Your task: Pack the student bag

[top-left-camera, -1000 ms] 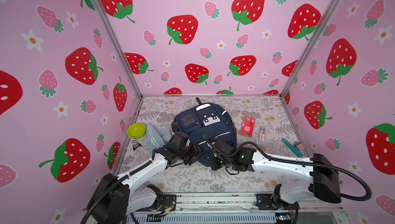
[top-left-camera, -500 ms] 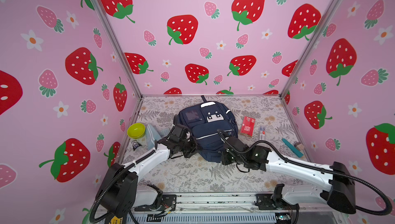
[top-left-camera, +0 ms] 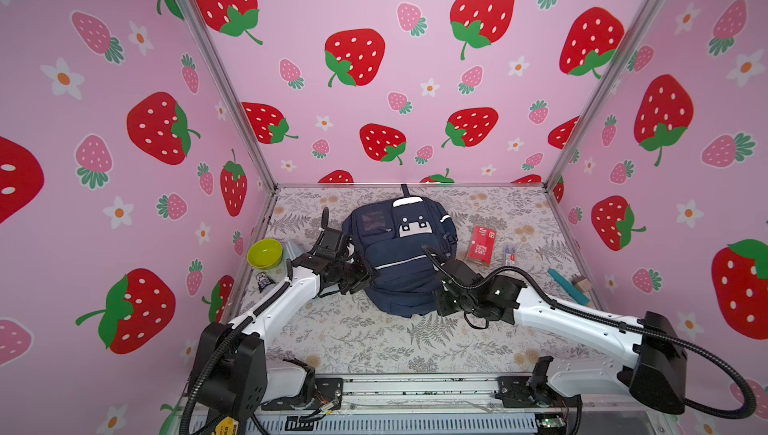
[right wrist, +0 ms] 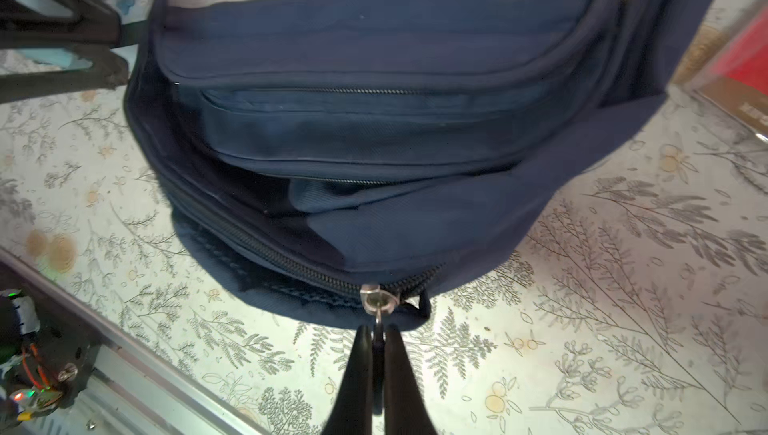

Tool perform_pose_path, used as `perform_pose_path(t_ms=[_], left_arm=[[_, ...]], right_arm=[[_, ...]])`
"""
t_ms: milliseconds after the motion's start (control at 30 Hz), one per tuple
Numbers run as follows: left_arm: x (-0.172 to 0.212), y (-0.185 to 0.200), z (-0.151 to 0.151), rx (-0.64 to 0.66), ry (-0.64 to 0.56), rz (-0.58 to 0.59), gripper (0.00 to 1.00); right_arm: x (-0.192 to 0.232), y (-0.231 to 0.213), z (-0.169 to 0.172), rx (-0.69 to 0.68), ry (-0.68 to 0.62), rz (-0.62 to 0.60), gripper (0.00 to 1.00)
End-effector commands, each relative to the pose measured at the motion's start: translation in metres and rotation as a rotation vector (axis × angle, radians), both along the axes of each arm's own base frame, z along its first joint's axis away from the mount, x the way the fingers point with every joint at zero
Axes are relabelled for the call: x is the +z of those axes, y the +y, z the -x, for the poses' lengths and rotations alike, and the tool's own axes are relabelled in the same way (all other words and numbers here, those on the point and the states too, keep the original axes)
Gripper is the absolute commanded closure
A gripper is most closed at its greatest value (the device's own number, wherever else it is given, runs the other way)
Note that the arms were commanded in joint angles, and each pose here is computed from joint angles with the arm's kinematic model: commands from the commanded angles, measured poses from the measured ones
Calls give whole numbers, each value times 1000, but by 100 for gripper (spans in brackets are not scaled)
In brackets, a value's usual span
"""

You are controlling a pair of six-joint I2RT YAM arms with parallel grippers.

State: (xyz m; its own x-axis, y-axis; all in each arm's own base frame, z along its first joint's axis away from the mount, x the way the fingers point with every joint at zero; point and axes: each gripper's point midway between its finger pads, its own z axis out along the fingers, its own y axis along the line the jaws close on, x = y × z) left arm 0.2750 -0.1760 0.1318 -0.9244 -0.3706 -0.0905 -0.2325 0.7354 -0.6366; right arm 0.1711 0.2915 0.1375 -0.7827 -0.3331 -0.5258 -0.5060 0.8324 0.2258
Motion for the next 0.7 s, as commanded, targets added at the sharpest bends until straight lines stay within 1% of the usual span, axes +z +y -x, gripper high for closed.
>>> perform_pose_path(t_ms=[0,67,100,167,233,300,467,567,667], left_arm=[[37,-9,13,-99,-106,-60,43],[47,-24,27,-174,-151,-76,38],[49,-32,35,-207,-168,-76,31],[47,-45,47,-238,-175,-62,27],[39,-56,57,-236,-134,-21,26],[32,-65,64,-204,-84,46,27],[23,-81,67,-93,2,200,26],[14,-88,65,-79,56,218,27],[7,-88,58,-54,70,206,28]], right_arm=[[27,28,6,67,-14,-102,100],[31,33,6,77,-13,-129,100],[32,34,6,77,-17,-135,100],[35,36,5,79,-19,-143,100],[35,37,5,80,-16,-145,100],[35,38,6,80,-10,-149,100],[33,40,10,77,-6,-160,100],[33,42,12,76,-7,-167,100],[35,47,18,94,-9,-180,100]])
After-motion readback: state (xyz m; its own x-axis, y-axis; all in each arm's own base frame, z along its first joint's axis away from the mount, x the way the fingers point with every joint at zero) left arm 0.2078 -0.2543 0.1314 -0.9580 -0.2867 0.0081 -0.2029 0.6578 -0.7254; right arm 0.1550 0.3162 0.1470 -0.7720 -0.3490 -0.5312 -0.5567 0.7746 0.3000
